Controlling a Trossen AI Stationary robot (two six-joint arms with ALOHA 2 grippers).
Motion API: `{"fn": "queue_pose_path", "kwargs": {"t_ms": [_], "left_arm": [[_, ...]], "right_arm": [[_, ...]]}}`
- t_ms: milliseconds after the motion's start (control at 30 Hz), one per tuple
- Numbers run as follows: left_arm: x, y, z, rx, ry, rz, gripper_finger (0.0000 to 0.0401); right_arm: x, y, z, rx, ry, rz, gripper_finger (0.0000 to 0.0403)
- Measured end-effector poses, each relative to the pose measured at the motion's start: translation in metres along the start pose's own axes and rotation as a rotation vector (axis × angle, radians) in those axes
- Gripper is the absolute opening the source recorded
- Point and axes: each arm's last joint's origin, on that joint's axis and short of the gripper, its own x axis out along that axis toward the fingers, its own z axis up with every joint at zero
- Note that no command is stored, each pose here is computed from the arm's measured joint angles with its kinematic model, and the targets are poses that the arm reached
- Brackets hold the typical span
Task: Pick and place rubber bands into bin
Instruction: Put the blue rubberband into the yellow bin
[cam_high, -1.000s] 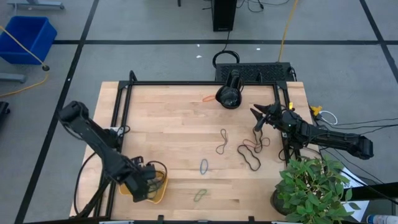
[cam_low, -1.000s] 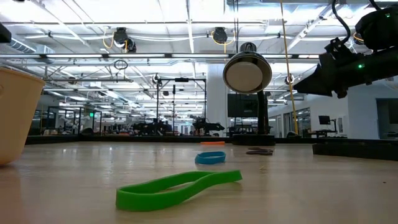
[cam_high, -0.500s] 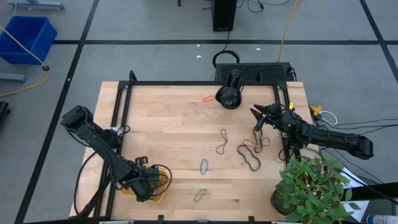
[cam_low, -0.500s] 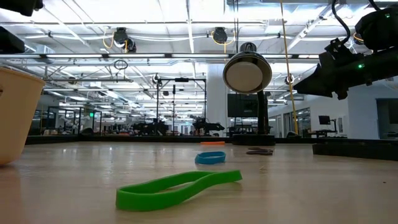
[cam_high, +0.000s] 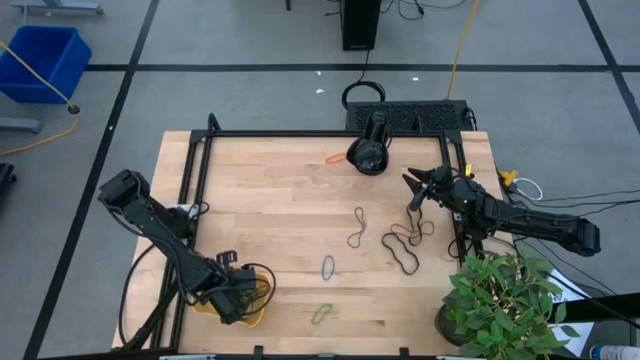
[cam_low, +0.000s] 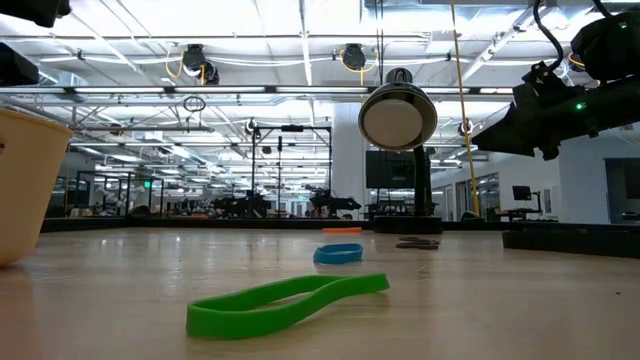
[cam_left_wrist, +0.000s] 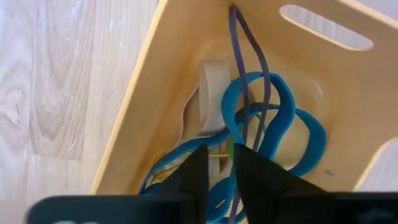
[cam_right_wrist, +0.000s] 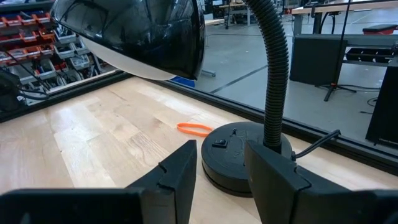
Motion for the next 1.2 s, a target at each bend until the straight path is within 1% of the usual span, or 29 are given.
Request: {"fn": "queue_pose_path", "kwargs": {"t_ms": [133,267,400,500,567,667,767,900,1000,1067,1133,1200], "left_arm": [[0.000,0.001,-0.001,0.002,0.011,0.014,0.0147],[0.000,0.001,-0.002,-0.009,0.047,-0.010,0.0195],[0.000,0.000,-0.003,-0.037,0.076,-0.030,0.0224],[0.000,0.000,-0.003,-0.006,0.076,-0.031,0.0234],[0.000,0.000,-0.003,0.023,0.075,-0.032,0.0236],[-0.001,0.002,-0.002,0.017,0.085,-0.030,0.0230],[-0.009,0.007,0.000,-0.023,0.104,-0.068,0.0218],[-0.022,0.016,0.008,-0.098,0.055,-0.131,0.0198],[-0.033,0.021,0.021,-0.128,-0.060,-0.203,0.0185],[-0.040,0.024,0.034,-0.120,-0.173,-0.257,0.0179],[-0.045,0.025,0.051,-0.072,-0.299,-0.307,0.0173],[-0.049,0.026,0.066,0.013,-0.415,-0.349,0.0169]], "right_arm": [[0.000,0.000,0.000,0.000,0.000,0.000,0.0130],[0.000,0.000,0.000,0.004,0.000,0.000,0.0130],[0.000,0.000,0.000,0.026,0.000,0.000,0.0130],[0.000,0.000,0.000,0.026,0.000,0.000,0.0130],[0.000,0.000,0.000,0.026,0.000,0.000,0.0130],[0.000,0.000,0.000,0.025,0.000,0.000,0.0130],[0.000,0.000,0.000,0.023,0.000,0.000,0.0130],[0.000,0.000,0.000,0.009,0.000,-0.001,0.0130],[0.000,0.000,0.000,-0.023,0.000,-0.001,0.0130],[0.000,0.000,0.000,-0.038,0.000,-0.001,0.0130],[0.000,0.000,0.000,-0.045,0.000,-0.001,0.0130],[0.000,0.000,0.000,-0.059,0.000,-0.002,0.0130]]}}
